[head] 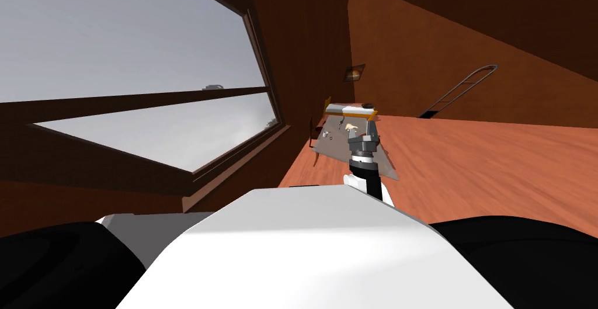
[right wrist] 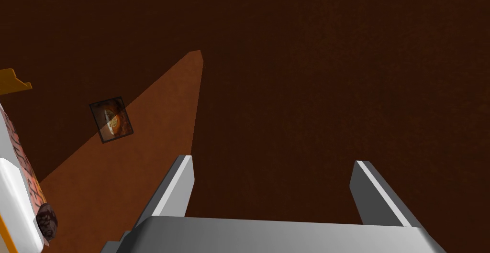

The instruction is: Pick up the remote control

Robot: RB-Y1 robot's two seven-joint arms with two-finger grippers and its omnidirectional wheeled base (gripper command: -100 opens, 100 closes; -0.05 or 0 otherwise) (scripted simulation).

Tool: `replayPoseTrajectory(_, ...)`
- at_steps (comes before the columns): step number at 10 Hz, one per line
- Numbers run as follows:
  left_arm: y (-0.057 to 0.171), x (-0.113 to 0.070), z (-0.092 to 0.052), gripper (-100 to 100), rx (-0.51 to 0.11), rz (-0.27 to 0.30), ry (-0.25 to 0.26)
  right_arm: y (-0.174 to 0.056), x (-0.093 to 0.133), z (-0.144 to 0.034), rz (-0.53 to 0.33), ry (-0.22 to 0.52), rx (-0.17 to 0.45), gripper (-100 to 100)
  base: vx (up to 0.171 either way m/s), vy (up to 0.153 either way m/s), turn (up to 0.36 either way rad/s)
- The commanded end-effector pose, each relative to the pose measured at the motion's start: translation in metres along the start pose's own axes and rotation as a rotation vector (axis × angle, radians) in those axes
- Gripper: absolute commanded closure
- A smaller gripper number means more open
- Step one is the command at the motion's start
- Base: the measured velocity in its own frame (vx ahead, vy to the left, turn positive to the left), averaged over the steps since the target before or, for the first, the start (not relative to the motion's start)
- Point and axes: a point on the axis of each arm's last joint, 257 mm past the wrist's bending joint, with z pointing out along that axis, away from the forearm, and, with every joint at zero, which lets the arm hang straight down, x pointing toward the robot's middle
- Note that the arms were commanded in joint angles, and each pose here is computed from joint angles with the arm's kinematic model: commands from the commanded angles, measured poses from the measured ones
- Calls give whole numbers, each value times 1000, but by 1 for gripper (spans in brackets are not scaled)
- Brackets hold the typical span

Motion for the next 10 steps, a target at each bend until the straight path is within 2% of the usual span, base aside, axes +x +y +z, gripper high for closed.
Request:
replayPoseTrajectory(1, -2, -1, -2, -100, -65, -17, -38, 0, 0, 0, 0, 0, 0, 0, 51, 154, -168)
replayPoseTrajectory(2, -2, -1, -2, -100, -65, -23, -38, 0, 0, 0, 0, 0, 0, 0, 29, 130, -123)
replayPoseTrajectory(4, 7, 1, 2, -100, -189, -41, -86, 0, 0, 0, 0, 0, 0, 0, 62, 176, -226)
replayPoseTrajectory(5, 6, 2, 1, -100, -201, -40, -94, 0, 0, 0, 0, 0, 0, 0, 52, 163, -89)
replayPoseTrajectory(7, 25, 5, 5, -100, -341, -54, -133, 0, 0, 0, 0, 0, 0, 0, 77, 115, -140)
replayPoseTrajectory(8, 26, 4, 1, -100, -351, -54, -147, 0, 0, 0, 0, 0, 0, 0, 56, 100, -63)
replayPoseTrajectory(10, 43, 4, -6, -100, -448, -67, -187, 0, 0, 0, 0, 0, 0, 0, 33, 65, -65)
